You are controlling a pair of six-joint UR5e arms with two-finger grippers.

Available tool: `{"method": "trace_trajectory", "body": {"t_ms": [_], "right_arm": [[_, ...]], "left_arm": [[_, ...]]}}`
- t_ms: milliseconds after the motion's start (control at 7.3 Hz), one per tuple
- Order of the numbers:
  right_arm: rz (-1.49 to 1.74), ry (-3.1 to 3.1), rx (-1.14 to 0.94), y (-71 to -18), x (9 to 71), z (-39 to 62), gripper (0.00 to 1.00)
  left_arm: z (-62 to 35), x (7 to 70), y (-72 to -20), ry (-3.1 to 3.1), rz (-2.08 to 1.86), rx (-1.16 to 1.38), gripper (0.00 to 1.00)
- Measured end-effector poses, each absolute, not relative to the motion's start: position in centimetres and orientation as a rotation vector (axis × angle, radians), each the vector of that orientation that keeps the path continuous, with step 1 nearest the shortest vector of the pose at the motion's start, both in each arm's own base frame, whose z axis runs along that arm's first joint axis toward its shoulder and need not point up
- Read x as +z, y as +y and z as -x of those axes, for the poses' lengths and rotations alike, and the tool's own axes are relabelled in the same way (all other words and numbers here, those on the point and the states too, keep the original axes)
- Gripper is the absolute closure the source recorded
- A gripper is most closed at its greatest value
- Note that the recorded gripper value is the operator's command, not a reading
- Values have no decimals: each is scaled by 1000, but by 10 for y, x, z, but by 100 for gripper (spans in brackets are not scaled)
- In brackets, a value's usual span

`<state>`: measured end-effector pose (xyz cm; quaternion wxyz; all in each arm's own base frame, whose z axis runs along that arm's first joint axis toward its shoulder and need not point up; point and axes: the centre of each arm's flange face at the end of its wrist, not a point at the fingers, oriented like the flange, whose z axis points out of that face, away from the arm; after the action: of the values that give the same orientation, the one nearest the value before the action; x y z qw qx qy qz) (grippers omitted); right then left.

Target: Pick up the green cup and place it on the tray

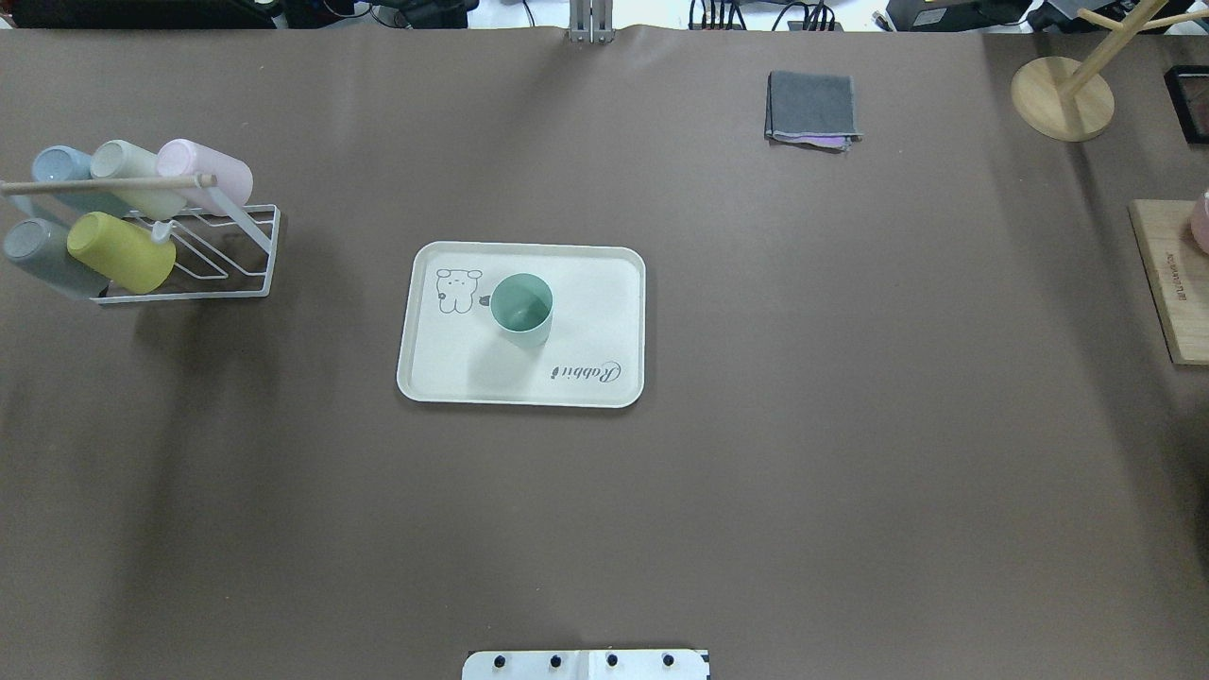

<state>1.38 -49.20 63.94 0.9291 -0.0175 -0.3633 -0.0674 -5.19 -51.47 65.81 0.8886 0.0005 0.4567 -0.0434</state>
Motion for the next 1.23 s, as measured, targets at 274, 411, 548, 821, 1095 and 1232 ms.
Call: {"method": "trace_trajectory", "body": {"t_ms": [274,411,548,821,1095,1232], "right_arm": [[36,-741,-137,-492,640,-14,0],[36,-741,-137,-492,640,-14,0],[37,-741,-137,-492,641,-14,0],[37,-741,-138,-492,641,-14,0],[37,-741,-139,-492,641,-14,0],[37,-741,-139,-492,641,-14,0]], "left_arm": [[51,659,-500,923,47,-93,2],[55,650,-497,876,52,-65,2],[61,642,-494,832,64,-39,2],[68,637,-489,808,87,-30,2],[69,642,-490,804,98,-32,2],[69,646,-490,803,104,-36,2]]}}
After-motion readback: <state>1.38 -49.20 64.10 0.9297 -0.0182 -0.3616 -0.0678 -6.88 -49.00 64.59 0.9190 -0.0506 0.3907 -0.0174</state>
